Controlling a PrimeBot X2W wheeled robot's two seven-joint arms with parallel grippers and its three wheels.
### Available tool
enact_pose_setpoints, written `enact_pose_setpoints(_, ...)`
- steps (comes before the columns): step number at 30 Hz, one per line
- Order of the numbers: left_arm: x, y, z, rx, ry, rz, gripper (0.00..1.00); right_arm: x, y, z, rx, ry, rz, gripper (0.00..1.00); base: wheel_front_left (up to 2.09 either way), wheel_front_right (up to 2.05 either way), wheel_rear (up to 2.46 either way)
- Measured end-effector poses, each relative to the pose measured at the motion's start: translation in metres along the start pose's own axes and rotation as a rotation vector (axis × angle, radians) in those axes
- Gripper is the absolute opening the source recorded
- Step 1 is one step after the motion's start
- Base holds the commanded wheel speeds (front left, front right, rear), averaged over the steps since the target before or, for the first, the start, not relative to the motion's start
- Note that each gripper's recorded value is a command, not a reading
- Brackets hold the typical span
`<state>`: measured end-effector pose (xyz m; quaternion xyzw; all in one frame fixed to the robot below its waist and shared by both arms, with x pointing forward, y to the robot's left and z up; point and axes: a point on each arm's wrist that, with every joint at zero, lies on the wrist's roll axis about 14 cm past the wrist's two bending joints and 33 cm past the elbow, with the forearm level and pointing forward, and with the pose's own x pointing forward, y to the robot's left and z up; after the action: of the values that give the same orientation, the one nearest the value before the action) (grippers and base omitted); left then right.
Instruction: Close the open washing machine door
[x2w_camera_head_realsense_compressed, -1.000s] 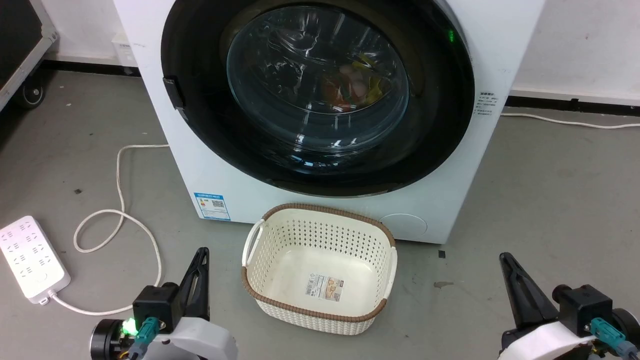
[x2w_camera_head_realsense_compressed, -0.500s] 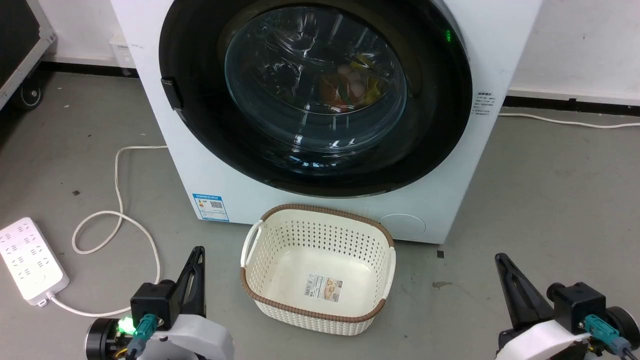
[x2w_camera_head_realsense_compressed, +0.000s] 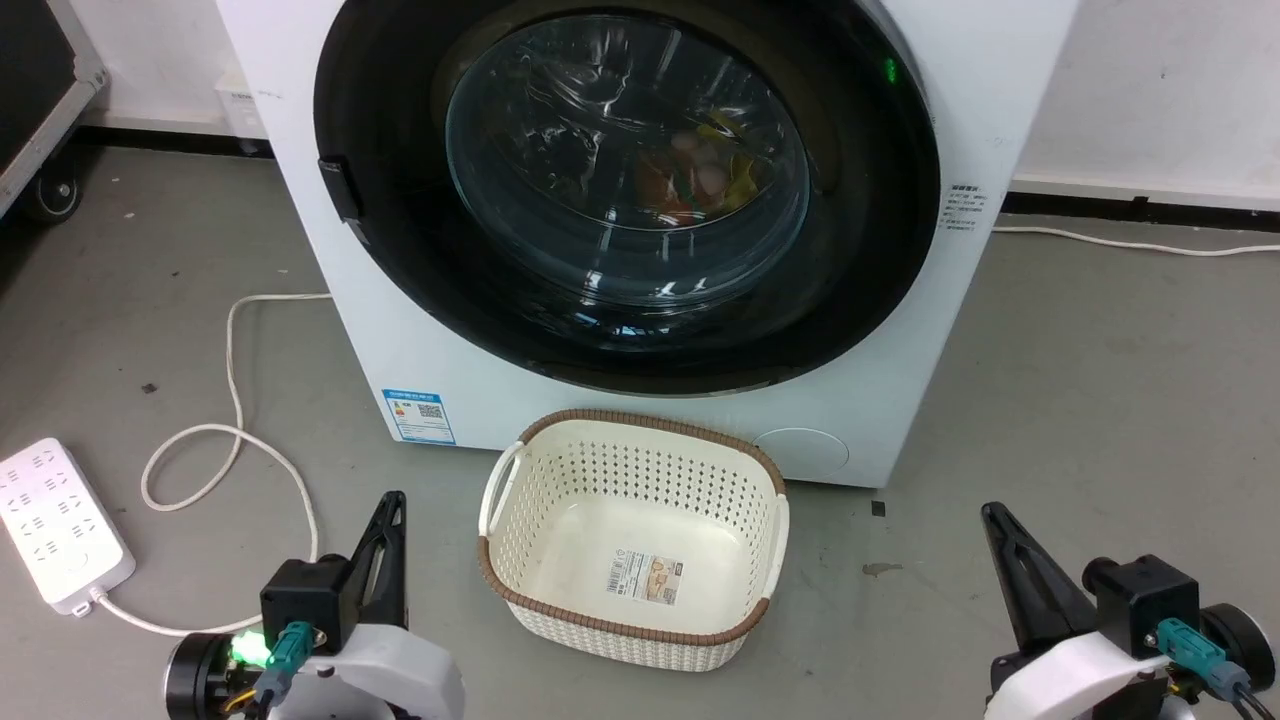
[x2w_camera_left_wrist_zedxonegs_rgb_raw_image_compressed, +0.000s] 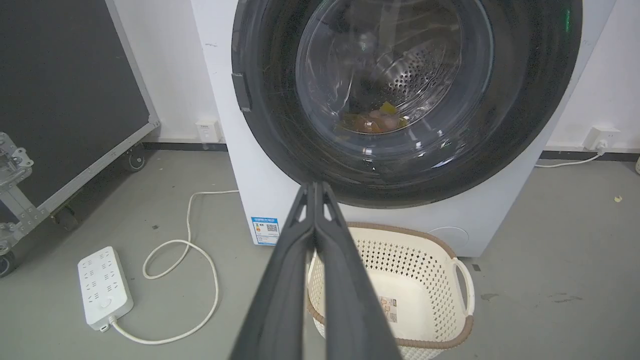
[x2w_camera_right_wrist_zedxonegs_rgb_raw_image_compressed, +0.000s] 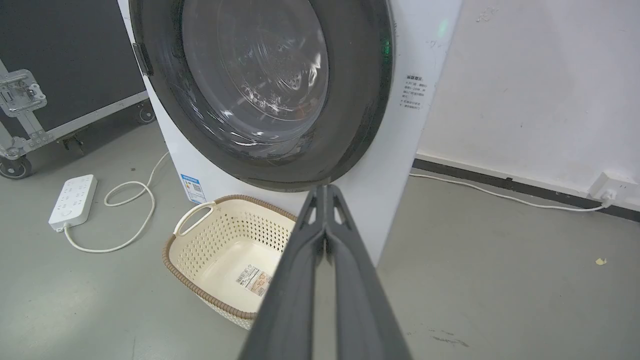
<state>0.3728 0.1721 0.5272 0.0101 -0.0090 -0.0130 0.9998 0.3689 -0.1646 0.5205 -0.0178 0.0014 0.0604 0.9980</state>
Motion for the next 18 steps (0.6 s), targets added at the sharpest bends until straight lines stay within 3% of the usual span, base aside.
enact_pose_setpoints(18,0.0011,0.0039,0.0011,0.021,0.018,0.019,0.00,-0.0003,0.0030,-0.0002,-0.009,0.021,0.008,0.00,0.00,0.00,0.00)
